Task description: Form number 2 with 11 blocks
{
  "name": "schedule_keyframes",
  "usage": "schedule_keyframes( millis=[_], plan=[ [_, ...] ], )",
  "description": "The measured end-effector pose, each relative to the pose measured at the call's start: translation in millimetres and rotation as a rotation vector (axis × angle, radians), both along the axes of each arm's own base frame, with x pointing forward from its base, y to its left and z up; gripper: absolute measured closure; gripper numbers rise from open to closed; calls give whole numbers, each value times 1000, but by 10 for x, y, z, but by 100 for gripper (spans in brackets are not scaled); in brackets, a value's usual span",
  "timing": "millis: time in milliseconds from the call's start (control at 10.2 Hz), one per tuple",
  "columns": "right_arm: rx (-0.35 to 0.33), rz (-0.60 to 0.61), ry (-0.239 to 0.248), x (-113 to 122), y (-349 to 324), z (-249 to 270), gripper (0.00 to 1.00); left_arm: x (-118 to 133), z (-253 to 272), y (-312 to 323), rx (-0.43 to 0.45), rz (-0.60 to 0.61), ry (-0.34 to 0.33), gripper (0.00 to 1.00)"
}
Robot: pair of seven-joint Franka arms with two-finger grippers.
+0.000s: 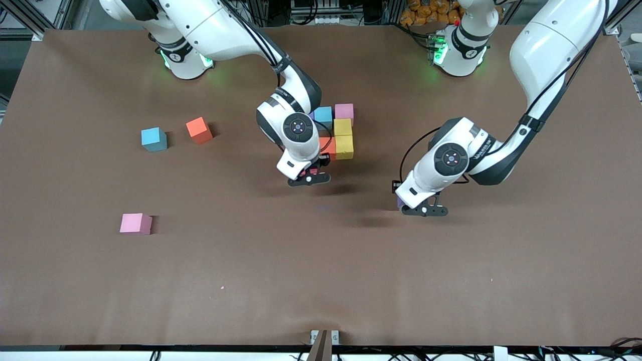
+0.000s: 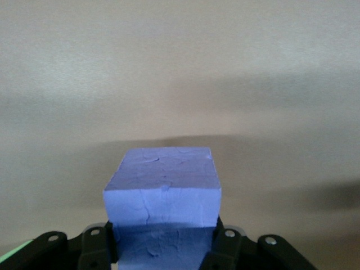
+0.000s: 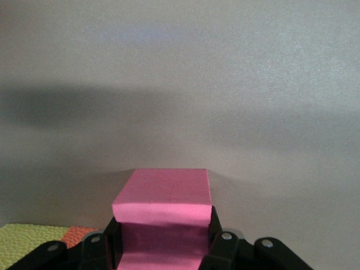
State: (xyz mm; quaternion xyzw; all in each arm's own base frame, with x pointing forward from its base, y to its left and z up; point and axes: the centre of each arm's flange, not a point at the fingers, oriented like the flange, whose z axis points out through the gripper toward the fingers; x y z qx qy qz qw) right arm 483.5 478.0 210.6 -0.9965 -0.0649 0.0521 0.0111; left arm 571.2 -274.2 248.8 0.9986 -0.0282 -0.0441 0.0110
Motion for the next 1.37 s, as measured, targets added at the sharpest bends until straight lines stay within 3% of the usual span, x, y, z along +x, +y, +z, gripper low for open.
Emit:
schedule_keyframes(
  millis=[196,392,589,687,1079,1373],
  plan=[
    [-2,2,1,-14,7,-5,40,0,30,-59,-5,8,-3,43],
    [-14,8,14,-81,2,-73,31,-20,70,-180,-24,47,7,43],
    [-12,5,9,-67,-2,-44,6,-33,106,-275,-25,74,1,43],
    [-7,2,1,-38,-13,27,0,-37,125,-322,-27,83,-2,43],
    [18,-28,-39,147,-142,478,0,10,188,-577,-54,80,-17,43],
    [28,-100,-60,476,-526,809,0,54,180,-1036,-66,147,-27,43]
  ],
)
